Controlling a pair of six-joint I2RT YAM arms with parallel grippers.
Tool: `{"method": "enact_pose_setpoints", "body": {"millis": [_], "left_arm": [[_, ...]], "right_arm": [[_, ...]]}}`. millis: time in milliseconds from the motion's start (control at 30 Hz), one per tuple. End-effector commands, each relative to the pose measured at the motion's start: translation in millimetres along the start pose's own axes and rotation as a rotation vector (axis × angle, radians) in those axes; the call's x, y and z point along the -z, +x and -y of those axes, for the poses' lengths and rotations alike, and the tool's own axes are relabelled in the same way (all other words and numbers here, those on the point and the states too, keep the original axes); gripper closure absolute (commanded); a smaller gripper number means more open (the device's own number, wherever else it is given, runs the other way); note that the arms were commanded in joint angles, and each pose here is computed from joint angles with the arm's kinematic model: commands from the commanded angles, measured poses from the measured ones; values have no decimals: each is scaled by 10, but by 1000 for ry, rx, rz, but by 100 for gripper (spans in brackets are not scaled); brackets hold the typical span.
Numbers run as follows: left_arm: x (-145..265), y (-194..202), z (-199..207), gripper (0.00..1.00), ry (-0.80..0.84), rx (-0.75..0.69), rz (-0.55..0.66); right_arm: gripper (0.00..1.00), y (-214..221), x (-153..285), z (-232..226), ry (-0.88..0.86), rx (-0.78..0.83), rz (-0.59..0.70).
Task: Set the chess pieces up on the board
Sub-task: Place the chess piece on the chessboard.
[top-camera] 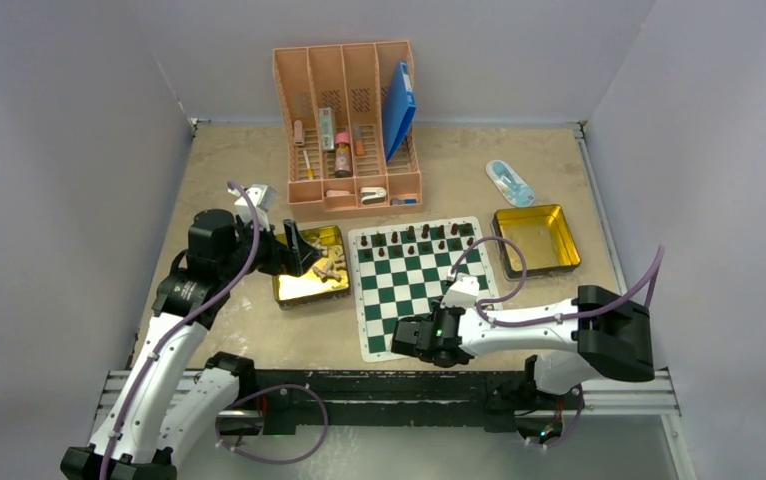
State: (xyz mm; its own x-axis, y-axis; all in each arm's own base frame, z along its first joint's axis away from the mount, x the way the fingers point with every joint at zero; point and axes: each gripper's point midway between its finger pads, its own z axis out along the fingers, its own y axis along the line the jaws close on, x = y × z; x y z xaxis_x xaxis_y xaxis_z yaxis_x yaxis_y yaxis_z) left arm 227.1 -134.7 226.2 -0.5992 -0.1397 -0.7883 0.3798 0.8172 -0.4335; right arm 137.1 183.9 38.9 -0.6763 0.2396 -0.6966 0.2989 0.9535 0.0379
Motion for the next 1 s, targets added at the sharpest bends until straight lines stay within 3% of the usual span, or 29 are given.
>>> {"method": "enact_pose_setpoints", "body": {"millis": [0, 233, 467, 967], "left_arm": [[-42, -77, 15, 8, 20, -30, 27], [-34, -66, 27, 8, 27, -31, 31], [-34, -63, 25, 8, 26, -31, 28], [-118, -8, -25, 9, 18, -10, -1]], "right_arm": [[79, -52, 18, -23, 21, 6, 12], [75, -106, 101, -117, -23, -11, 0], [64, -135, 104, -31, -6, -21, 9], [60, -397, 323, -37, -56, -44, 28]]}}
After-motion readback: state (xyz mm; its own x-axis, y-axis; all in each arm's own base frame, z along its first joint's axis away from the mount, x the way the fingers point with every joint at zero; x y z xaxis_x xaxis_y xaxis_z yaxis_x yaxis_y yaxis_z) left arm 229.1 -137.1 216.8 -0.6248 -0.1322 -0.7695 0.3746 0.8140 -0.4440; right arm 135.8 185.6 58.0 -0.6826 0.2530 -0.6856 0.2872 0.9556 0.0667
